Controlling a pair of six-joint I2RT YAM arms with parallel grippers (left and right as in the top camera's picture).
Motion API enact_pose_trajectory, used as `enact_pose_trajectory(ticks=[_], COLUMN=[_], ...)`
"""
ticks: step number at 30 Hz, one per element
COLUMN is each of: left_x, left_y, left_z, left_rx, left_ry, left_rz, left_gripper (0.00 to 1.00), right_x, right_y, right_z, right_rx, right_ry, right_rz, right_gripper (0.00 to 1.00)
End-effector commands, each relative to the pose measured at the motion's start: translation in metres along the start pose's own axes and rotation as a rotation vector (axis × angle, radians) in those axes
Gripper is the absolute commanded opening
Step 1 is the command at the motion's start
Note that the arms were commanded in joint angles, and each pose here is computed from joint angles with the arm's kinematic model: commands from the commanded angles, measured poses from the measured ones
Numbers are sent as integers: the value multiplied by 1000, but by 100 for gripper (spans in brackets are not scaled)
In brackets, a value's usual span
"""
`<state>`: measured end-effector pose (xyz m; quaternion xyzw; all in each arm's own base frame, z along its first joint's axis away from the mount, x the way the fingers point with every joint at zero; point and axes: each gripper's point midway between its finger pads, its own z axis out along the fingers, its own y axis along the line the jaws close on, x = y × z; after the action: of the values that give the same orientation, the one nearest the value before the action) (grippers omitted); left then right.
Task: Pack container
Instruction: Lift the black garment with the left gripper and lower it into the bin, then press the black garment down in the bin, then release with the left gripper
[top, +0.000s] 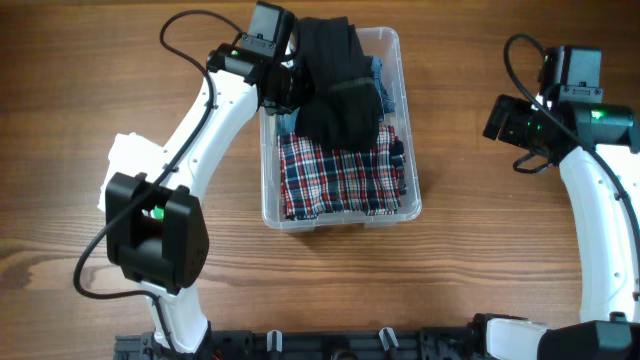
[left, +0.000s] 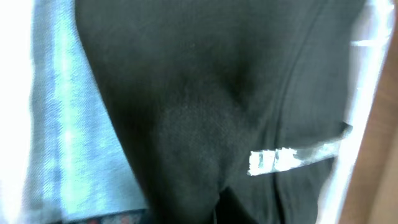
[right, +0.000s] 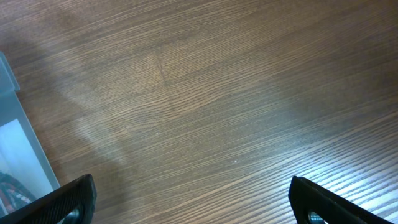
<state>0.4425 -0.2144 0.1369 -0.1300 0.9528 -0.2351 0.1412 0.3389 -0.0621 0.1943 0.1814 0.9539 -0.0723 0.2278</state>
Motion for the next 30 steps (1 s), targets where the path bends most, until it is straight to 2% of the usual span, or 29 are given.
enact_pose_trajectory(ticks=[1,2,4,9,14,16,18,19,23,27,30], left_x=[-4,-4,-3,-16,-34,-37,-41,-42,-53,-71,-74], left_y=[25,25,25,15,-14,-23,-31,-34,-51,-60,-60], left_z=[3,3,3,-10,-55,-70,-83,-85,-89,-82,-61], left_rx=[-141,-141,-139,-115,-45,-21,7,14,51,-1,-3], left_ry=[-42,-39,-36,-84,-191,-223,-259,-269,-337,-456,-445], left_rz=[-4,20,36,102,153,161,171,174,255,292,297], left_gripper=[53,65,79,80,77,71,12,4,4,4,4], right_x=[-6,-6,-6,-6,-6,-6,-6,-6,-6,-6,-6], right_y=[-1,-1,-1,-1,-1,-1,-1,-1,-1,-1,0], right_z=[-8,-8,-8,-8,-8,-8,-8,-8,-8,-8,-8], right_rx=[-4,-4,-4,-4,-4,-4,-4,-4,-4,-4,-5], right_ry=[-29,-29,-29,-29,-29,-29,-29,-29,-29,-28,-29], right_rz=[-3,-3,-3,-3,-3,-3,-3,-3,-3,-3,-3], right_gripper=[100,100,100,100,100,100,100,100,100,100,100])
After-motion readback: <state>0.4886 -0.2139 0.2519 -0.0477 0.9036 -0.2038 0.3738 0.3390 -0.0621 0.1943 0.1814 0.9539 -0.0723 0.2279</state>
